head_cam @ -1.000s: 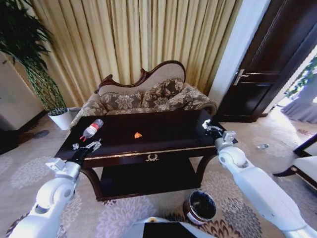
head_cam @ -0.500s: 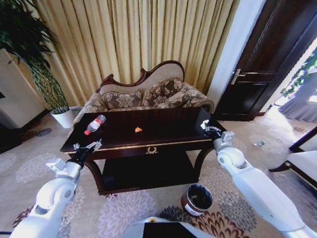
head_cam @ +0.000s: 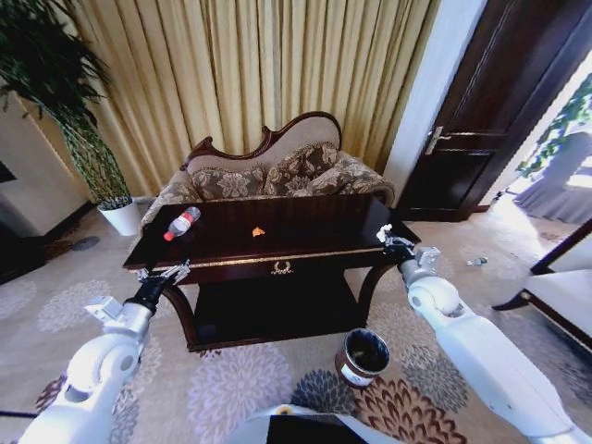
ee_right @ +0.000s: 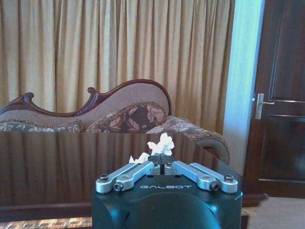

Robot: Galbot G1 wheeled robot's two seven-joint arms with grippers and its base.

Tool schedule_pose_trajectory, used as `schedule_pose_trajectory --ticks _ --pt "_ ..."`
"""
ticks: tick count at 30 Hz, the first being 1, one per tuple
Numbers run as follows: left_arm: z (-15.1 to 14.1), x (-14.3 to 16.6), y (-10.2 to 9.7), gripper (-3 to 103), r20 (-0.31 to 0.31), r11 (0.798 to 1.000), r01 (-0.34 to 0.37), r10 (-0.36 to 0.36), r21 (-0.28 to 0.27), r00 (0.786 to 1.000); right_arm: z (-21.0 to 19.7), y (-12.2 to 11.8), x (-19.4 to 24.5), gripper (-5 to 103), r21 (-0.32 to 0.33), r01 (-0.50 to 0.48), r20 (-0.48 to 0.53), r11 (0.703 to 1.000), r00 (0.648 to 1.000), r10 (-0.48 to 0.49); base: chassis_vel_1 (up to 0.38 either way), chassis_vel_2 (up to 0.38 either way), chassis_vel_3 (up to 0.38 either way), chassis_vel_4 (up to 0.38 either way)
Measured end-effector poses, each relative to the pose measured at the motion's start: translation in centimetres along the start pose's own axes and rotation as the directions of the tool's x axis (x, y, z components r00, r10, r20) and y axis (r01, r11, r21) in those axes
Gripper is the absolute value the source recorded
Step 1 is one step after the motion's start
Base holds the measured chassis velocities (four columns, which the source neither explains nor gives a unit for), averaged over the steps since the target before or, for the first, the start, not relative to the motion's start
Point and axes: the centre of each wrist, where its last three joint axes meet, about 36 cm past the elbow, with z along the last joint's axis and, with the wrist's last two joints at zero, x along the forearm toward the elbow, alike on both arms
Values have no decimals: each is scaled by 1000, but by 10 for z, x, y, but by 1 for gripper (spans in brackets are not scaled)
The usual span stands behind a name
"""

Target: Move to the front of the table and place the trash on the table into the trash bin.

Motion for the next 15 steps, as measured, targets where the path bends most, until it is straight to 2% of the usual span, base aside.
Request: schedule_pose_trajectory --ticks 3,8,14,15 --pt "1 2 0 100 -2 1000 1 -1 -1 1000 4 1 1 0 -6 4 3 1000 1000 -4 153 -161 -151 145" --pt "-1 3 -2 100 1 1000 -2 2 -2 1000 18 0 4 0 -1 27 -20 1000 999 -27 31 -54 -47 33" --pt "0 5 -3 100 1 1000 -2 2 0 1000 48 -10 9 0 18 17 -105 1000 994 -15 0 0 0 0" --pt "0 6 -3 100 1 1000 1 -1 0 1000 68 -21 15 0 46 28 -163 999 986 -20 0 0 0 0"
